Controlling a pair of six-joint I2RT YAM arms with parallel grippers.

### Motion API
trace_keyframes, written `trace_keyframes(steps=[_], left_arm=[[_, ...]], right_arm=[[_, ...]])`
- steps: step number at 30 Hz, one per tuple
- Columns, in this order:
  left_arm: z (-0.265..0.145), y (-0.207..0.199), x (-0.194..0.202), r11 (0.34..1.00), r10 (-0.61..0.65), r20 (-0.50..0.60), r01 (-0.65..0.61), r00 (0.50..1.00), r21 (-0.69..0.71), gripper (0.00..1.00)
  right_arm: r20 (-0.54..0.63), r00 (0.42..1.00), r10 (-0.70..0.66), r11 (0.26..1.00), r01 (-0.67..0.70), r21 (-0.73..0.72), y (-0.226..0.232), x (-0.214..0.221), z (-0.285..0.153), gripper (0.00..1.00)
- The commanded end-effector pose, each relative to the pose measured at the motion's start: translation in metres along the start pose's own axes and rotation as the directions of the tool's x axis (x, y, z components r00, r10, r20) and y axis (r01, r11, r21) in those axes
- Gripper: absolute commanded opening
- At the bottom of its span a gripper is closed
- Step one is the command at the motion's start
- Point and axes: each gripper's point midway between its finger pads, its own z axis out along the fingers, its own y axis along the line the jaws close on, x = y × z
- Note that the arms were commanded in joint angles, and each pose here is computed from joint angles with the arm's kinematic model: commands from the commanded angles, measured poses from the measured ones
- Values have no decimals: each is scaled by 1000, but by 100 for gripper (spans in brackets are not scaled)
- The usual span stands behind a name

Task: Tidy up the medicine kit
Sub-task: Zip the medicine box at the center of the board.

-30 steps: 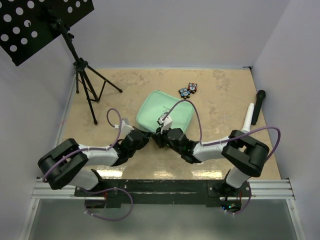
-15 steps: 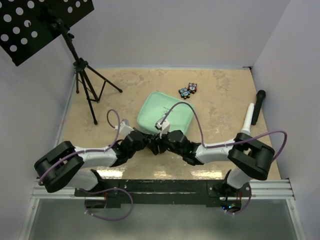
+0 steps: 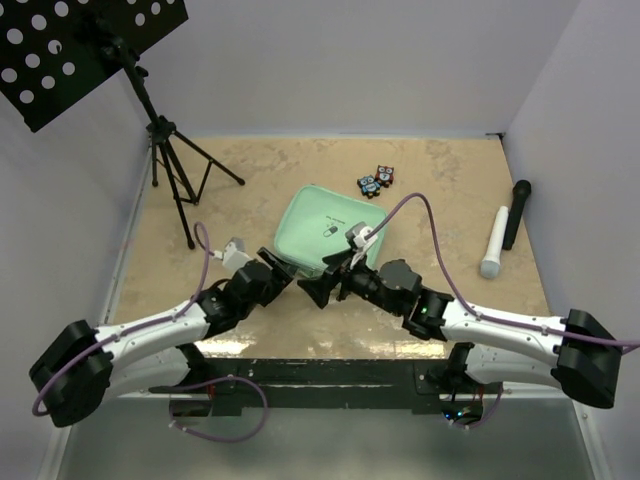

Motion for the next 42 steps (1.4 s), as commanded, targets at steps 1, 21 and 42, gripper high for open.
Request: trace_keyframes(steps=[1, 21, 42], left_arm=[[-19, 10, -22, 995, 84, 52, -82, 995, -49, 79], [59, -49, -183, 970, 234, 169, -243, 957, 33, 89], [127, -102, -136, 836, 267, -85, -187, 960, 516, 81]], right_arm=[[54, 997, 47, 985, -55, 166, -24, -20, -6, 98], [316, 897, 309, 668, -442, 599, -151, -33, -36, 98], [107, 978, 177, 728, -203, 655, -213, -21, 11, 98]])
